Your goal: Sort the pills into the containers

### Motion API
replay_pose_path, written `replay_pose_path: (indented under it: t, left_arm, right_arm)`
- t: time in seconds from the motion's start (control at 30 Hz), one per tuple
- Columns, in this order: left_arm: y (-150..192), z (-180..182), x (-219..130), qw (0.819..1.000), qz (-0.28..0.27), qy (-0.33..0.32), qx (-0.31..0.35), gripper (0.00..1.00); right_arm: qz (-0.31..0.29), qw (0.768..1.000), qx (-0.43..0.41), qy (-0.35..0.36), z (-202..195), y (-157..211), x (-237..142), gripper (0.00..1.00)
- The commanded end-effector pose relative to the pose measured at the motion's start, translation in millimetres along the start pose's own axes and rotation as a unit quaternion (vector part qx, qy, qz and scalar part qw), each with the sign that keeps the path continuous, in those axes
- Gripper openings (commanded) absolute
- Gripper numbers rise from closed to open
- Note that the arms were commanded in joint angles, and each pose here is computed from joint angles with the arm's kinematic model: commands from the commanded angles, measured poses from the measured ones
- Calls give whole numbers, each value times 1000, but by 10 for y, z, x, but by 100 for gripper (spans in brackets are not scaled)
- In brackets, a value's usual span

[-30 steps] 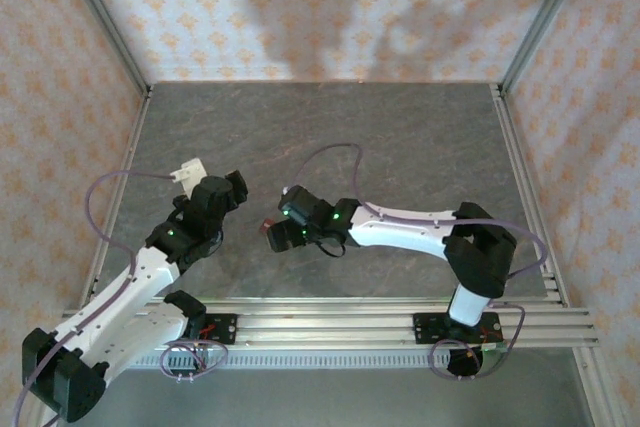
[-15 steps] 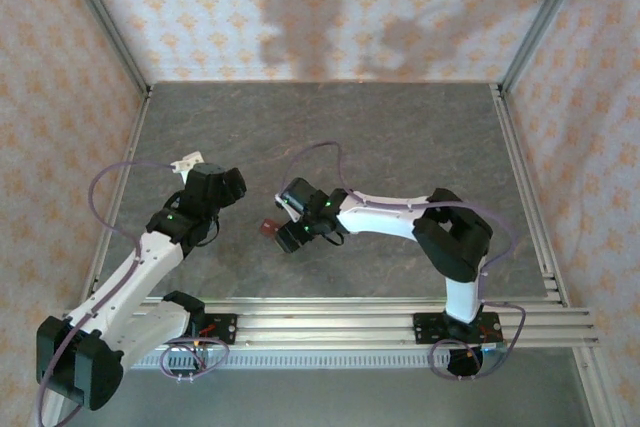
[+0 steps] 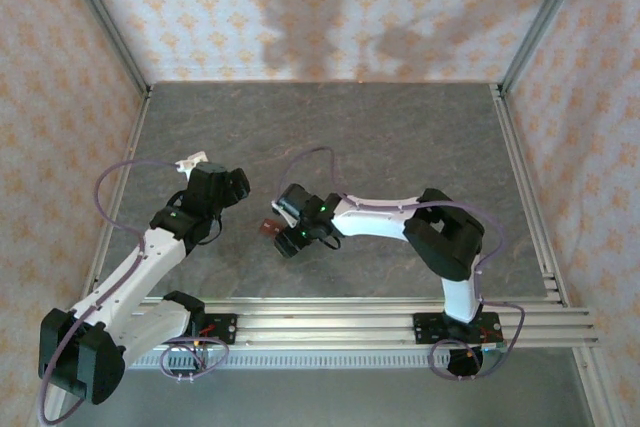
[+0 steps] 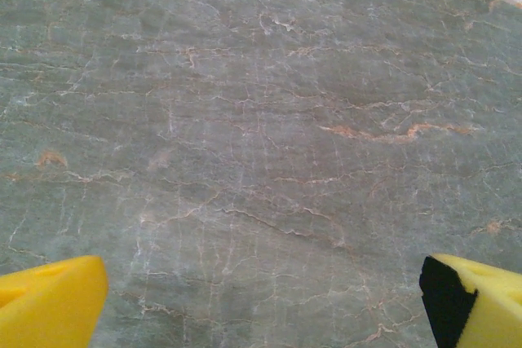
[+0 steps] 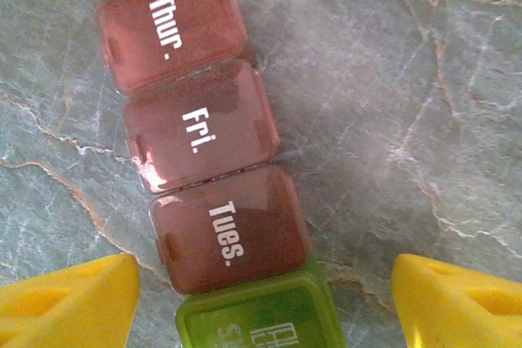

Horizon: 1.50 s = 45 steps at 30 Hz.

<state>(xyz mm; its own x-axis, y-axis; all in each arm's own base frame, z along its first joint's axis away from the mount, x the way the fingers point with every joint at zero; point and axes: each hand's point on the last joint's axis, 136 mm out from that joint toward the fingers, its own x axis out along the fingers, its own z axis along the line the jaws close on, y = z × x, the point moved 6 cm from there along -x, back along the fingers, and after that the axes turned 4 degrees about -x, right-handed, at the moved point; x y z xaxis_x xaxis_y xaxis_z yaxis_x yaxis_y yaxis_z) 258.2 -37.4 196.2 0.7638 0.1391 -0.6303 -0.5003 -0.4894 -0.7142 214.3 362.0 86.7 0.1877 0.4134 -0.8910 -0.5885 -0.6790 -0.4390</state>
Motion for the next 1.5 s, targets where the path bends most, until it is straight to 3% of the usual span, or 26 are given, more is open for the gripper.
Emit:
replay_pose_path:
  t: [0.0,0.3,0.7,1.03,1.47]
  left_arm:
    - [6,34,43,1000,-3,-4,-9,100]
    - [34,37,70,1000,2,-1,-13,100]
    - [42,18,82,1000,7,6,-24,100]
    - [74,-1,71,999,17,21,-43,100]
    - [143,-175,-78,982,47,133,-122,100]
  right_arm:
    - [-17,999,-11,28,-11,-115,20,79]
    - [-19,999,-12,43,-15,-161,80,77]
    - [-4,999,-11,45,5,-62,162,66]
    - [-16,999,-6,48,-3,-22,73,45]
    - [-80,995,34,58,-178,-100,-391,41]
